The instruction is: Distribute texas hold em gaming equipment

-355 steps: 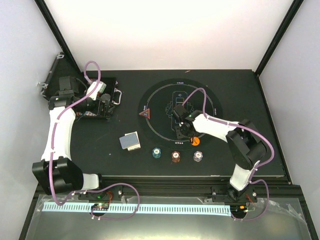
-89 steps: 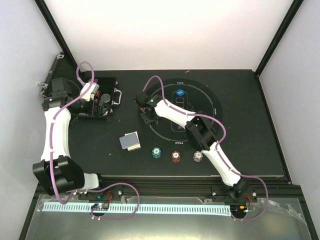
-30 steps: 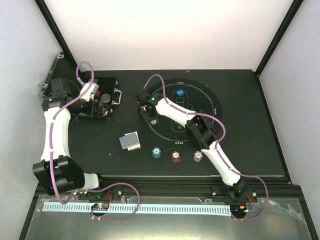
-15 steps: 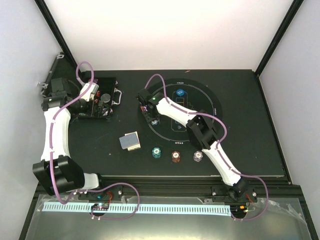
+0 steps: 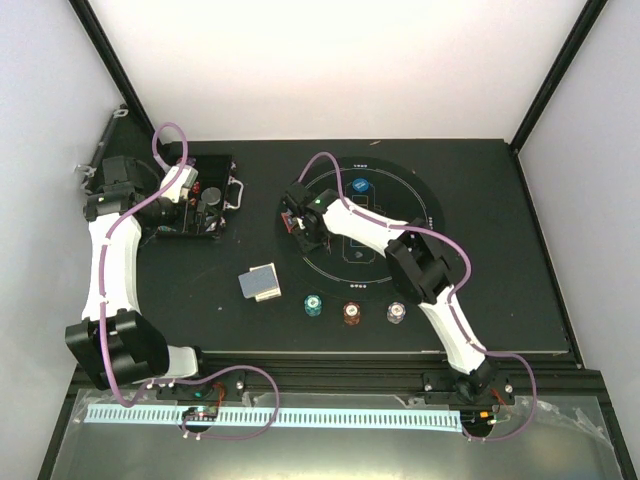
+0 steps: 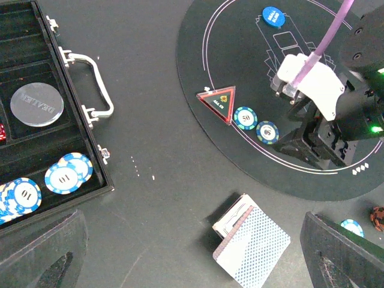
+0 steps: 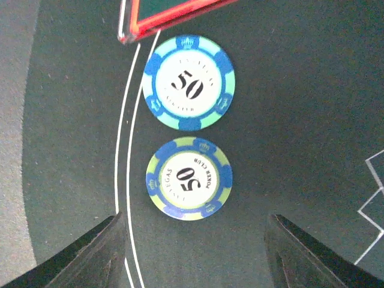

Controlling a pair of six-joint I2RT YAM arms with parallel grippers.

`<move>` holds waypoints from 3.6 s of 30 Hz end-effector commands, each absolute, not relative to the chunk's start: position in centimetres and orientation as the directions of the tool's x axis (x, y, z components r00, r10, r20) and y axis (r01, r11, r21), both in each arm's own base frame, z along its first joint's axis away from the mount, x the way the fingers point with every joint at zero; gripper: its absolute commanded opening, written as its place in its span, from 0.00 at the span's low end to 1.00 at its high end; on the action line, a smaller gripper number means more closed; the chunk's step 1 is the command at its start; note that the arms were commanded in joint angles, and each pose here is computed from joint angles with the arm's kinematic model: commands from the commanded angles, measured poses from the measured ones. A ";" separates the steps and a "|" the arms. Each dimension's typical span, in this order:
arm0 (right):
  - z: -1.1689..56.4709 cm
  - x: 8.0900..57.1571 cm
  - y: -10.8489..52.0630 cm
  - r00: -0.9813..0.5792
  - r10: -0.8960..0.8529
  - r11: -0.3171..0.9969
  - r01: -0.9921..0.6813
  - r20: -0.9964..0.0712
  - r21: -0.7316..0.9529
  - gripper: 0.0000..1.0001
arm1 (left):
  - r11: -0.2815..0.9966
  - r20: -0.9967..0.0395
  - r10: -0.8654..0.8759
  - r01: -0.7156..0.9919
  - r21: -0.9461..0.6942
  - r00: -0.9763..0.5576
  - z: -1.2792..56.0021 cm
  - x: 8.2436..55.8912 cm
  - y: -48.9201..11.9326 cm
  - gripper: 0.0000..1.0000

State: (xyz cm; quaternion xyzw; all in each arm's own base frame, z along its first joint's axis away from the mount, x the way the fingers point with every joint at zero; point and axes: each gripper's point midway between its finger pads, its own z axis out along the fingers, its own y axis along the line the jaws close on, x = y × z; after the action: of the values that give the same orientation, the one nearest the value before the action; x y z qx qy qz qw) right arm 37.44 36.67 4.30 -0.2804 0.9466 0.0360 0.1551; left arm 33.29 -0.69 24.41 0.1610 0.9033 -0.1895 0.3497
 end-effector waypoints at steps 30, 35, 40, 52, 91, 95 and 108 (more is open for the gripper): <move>4.3 39.0 38.2 -0.766 -0.541 0.833 -0.544 -0.347 -0.099 0.16 | 0.876 -0.702 0.159 0.427 -0.224 -0.694 25.2 33.4 -0.3 0.99; 5.8 39.3 38.5 -0.754 -0.543 0.830 -0.549 -0.370 -0.099 0.21 | 0.875 -0.704 0.159 0.429 -0.224 -0.692 25.3 33.3 -0.3 0.99; 6.2 38.5 38.5 -0.765 -0.537 0.832 -0.550 -0.357 -0.071 0.41 | 0.873 -0.703 0.162 0.432 -0.224 -0.692 25.3 33.2 -0.3 0.99; 10.0 27.2 35.9 -0.733 -0.555 0.791 -0.611 -0.393 0.024 0.88 | 0.867 -0.705 0.152 0.436 -0.242 -0.693 25.3 33.3 -0.5 0.99; 3.5 19.2 35.7 -0.677 -0.701 0.702 -0.710 -0.224 -0.052 0.60 | 0.872 -0.711 0.157 0.435 -0.226 -0.685 25.9 33.0 -0.3 0.99; 3.7 19.3 35.8 -0.675 -0.701 0.702 -0.711 -0.231 -0.053 0.59 | 0.873 -0.712 0.157 0.433 -0.224 -0.685 25.9 33.0 -0.2 0.99; 2.9 19.2 35.6 -0.674 -0.707 0.698 -0.714 -0.213 -0.058 0.51 | 0.875 -0.714 0.155 0.430 -0.221 -0.683 26.1 33.1 0.0 0.99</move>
State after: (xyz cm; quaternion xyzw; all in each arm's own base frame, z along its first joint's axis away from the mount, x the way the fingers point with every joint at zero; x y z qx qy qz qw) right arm 19.38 36.02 4.18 -0.3842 0.9151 0.0320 0.1178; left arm 33.00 -0.22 24.17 0.1552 0.9053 -0.1944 0.3444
